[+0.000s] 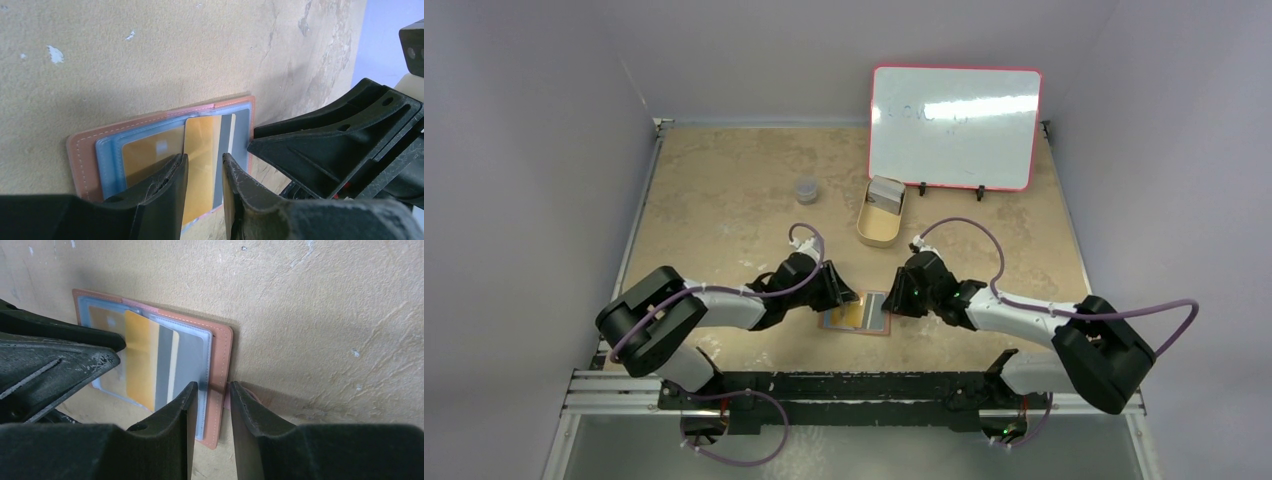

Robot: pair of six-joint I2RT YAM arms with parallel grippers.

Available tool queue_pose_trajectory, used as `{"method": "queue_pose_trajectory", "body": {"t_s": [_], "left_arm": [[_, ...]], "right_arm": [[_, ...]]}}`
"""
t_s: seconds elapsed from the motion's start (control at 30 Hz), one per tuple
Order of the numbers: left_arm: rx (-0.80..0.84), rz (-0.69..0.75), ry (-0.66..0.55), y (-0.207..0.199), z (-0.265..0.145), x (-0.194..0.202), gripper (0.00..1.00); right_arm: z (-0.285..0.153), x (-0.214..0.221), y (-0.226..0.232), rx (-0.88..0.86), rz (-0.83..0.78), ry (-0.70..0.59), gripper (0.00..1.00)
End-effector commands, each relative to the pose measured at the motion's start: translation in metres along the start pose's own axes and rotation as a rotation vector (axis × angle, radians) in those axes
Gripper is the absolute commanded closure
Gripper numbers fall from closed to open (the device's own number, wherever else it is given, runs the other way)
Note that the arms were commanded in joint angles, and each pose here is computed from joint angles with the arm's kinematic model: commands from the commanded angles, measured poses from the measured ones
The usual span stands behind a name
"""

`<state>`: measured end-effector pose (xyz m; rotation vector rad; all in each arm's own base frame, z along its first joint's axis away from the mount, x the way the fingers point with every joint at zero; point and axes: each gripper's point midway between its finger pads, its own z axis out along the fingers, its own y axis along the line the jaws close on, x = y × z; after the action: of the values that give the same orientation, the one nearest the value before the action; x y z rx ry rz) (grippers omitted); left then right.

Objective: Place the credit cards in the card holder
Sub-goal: Insert the credit card into the card holder.

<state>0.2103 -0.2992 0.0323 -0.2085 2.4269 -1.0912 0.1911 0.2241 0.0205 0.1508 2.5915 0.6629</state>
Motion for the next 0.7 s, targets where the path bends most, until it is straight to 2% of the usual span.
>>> {"method": "queue_pose_trajectory", "body": {"t_s": [0.0,0.3,0.53,0.67], "left_arm": [[-0.027,-0.019,0.052,0.01,0.002,0.018,0.69],[0.043,-0.067,0.061,-0.011,-0.004,0.023,0.69],[-0.082,0.004,0.017,0.002,-0.019,0.01,0.67],[-0.082,0.005,0.02,0.002,-0.015,0.01,0.66]], "right_arm": [[0.003,0.005,-0.003,-0.007,0.014,0.003,0.67],[0.002,0.003,-0.002,-0.021,0.026,-0.021,0.67],[-0.007,0.0,0.004,-0.031,0.024,-0.018,0.66],[-0.009,0.0,0.004,-0.036,0.026,-0.019,0.66]]}}
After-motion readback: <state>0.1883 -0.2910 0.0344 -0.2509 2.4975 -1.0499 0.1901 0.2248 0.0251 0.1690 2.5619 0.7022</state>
